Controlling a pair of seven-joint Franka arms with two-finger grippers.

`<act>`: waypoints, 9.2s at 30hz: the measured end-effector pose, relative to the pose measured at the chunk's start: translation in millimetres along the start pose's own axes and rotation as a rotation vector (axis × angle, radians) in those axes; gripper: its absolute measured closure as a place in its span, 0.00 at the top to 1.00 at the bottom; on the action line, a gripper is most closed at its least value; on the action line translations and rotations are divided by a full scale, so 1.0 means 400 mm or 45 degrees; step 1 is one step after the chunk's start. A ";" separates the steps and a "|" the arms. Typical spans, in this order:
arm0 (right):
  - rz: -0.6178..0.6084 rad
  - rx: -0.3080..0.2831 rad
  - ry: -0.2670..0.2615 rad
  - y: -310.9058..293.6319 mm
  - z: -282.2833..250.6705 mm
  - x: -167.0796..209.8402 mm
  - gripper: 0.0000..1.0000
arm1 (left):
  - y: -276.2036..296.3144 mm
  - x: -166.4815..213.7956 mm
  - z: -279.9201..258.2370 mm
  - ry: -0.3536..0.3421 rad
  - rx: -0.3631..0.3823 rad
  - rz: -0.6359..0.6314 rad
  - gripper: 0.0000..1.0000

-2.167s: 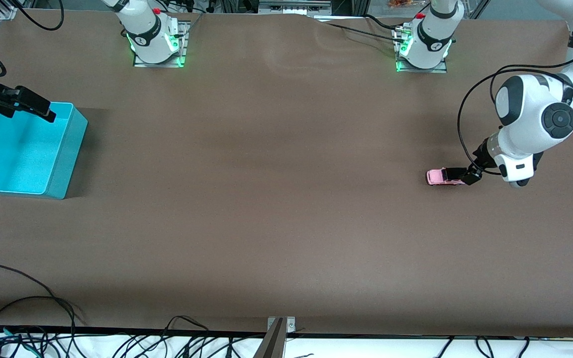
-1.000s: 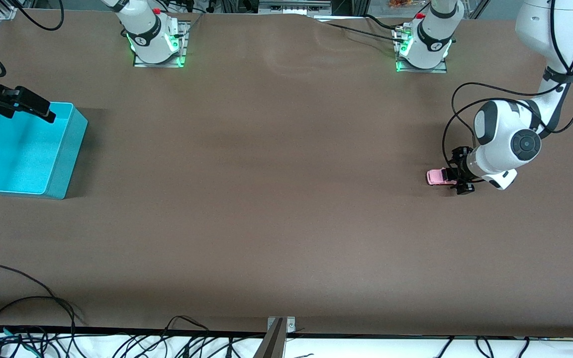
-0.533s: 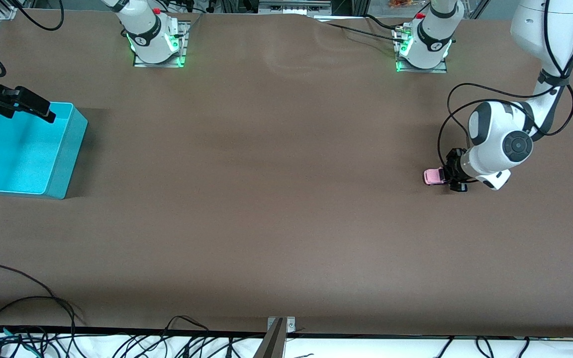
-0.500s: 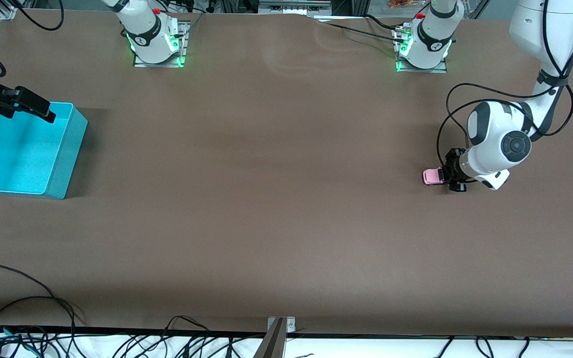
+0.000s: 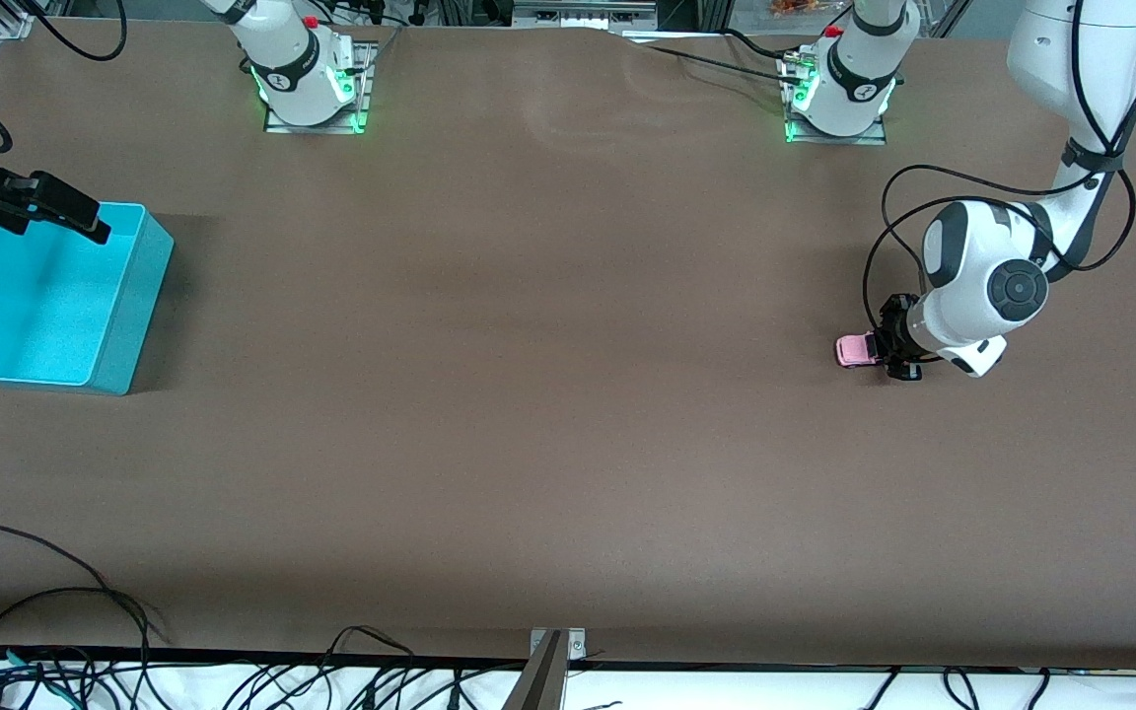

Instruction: Wind and store pink jeep toy

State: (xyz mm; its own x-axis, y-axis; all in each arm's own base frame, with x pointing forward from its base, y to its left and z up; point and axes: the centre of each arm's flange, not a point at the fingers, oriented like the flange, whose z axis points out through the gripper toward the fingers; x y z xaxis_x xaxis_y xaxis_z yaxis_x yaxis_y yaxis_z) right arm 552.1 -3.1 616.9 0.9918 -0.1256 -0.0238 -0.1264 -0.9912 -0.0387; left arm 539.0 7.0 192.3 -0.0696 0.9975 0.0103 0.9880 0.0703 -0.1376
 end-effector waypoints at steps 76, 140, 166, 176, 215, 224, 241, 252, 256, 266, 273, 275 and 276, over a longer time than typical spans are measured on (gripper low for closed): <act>0.000 0.000 0.001 0.000 0.000 0.000 1.00 | 0.022 0.475 0.007 0.158 -0.066 0.095 0.51; 0.000 0.000 0.001 0.000 0.001 0.001 1.00 | 0.017 0.471 -0.453 0.312 0.108 0.668 1.00; 0.000 0.000 0.002 0.000 0.000 0.001 1.00 | 0.026 0.133 -0.810 0.163 -0.125 1.542 0.93; 0.006 0.001 0.003 0.006 0.000 0.002 1.00 | 0.020 0.038 -0.851 0.119 -0.169 1.786 1.00; -0.001 -0.002 -0.012 -0.002 0.017 0.010 1.00 | 0.004 -0.027 -0.983 0.053 -0.090 2.138 1.00; 0.000 -0.003 -0.014 -0.001 0.021 0.013 1.00 | 0.011 -0.054 -0.979 0.063 -0.103 2.165 1.00; 0.148 -0.043 -0.124 0.036 0.096 0.036 1.00 | 0.013 -0.062 -0.993 0.086 -0.127 2.194 1.00; 0.420 -0.159 -0.360 0.067 0.255 0.057 1.00 | -0.009 -0.145 -1.044 0.127 -0.176 2.278 1.00; 0.500 -0.199 -0.440 0.094 0.319 0.063 1.00 | -0.010 -0.135 -1.048 0.130 -0.179 2.269 1.00; 0.659 -0.240 -0.497 0.183 0.344 0.061 1.00 | -0.004 -0.095 -1.049 0.129 -0.179 2.236 1.00; 0.898 -0.280 -0.441 0.181 0.388 0.079 1.00 | -0.004 -0.095 -1.048 0.129 -0.179 2.236 1.00; 0.960 -0.285 -0.416 0.182 0.416 0.085 1.00 | -0.004 -0.095 -1.048 0.129 -0.179 2.235 1.00; 0.989 -0.285 -0.400 0.183 0.432 0.088 1.00 | -0.004 -0.095 -1.048 0.129 -0.179 2.235 1.00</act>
State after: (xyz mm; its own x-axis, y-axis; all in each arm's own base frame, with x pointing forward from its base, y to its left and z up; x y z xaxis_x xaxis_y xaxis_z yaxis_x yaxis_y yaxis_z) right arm 574.5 -73.0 440.6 0.5709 -0.7857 -0.2383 -0.7262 -0.6186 0.2999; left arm 597.9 -31.0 607.4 0.9932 -0.1159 0.0138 -0.1162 -0.9929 0.0261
